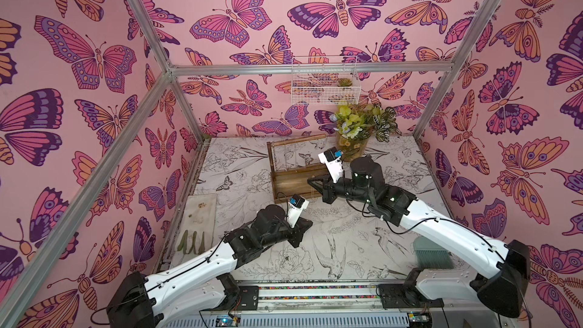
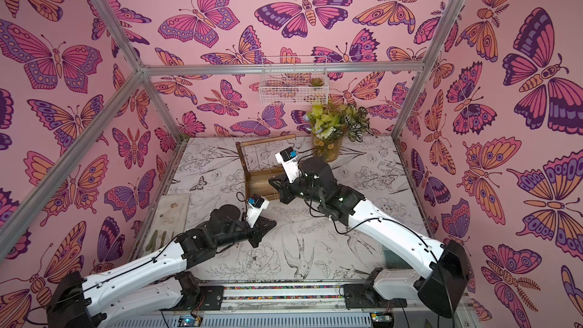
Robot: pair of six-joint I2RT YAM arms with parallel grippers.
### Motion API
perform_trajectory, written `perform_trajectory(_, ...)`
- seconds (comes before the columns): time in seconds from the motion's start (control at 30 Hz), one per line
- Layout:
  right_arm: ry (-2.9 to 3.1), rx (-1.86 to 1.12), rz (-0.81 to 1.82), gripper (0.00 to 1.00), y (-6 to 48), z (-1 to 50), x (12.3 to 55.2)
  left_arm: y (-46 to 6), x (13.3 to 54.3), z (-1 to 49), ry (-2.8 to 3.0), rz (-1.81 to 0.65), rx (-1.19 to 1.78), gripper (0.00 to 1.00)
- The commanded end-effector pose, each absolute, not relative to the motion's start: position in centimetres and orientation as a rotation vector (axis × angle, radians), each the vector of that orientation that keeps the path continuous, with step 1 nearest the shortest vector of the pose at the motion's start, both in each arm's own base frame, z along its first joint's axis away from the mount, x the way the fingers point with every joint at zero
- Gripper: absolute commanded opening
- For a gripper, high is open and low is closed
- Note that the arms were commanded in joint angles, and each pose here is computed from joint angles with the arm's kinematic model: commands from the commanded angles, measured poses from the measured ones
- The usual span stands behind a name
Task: Take the necklace off the jewelry display stand
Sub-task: Place the necklace at the center of the board.
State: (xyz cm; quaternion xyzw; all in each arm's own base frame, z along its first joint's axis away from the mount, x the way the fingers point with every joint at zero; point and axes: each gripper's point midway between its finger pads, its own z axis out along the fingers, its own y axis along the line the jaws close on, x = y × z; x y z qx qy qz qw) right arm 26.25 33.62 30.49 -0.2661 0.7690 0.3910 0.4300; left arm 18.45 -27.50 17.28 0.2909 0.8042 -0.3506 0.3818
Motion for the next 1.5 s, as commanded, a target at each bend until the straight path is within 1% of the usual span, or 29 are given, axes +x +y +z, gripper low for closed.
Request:
perform_trajectory(0.0, 1.927, -0.646, 1.0, 0.0, 34.3, 29.6, 26.4, -26.6, 18.0, 15.6, 2.11, -0.862, 0.701, 0.02)
perform_trajectory(0.57, 2.067, -0.659, 1.033, 0.0, 36.2, 22.1, 26.9, -24.6, 16.2, 10.8, 2.251, -0.78, 0.61, 0.0)
perform_trajectory(0.93, 2.136, -0.667, 1.051, 0.0, 37.2, 17.8, 27.4, -24.2, 15.4, 8.9, 2.323, -0.749, 0.579, 0.0)
perform_trajectory(1.07, 2.147, -0.667, 1.065, 0.0, 37.4, 17.0, 27.2, -24.0, 15.0, 8.3, 2.343, -0.736, 0.568, 0.0)
perform_trajectory(1.13, 2.187, -0.671, 1.054, 0.0, 37.5, 15.2, 27.3, -23.9, 14.7, 7.9, 2.356, -0.729, 0.565, 0.0)
perform_trajectory(1.47, 2.23, -0.684, 1.061, 0.0, 37.9, 13.0, 27.1, -23.8, 13.5, 6.4, 2.414, -0.707, 0.564, 0.0)
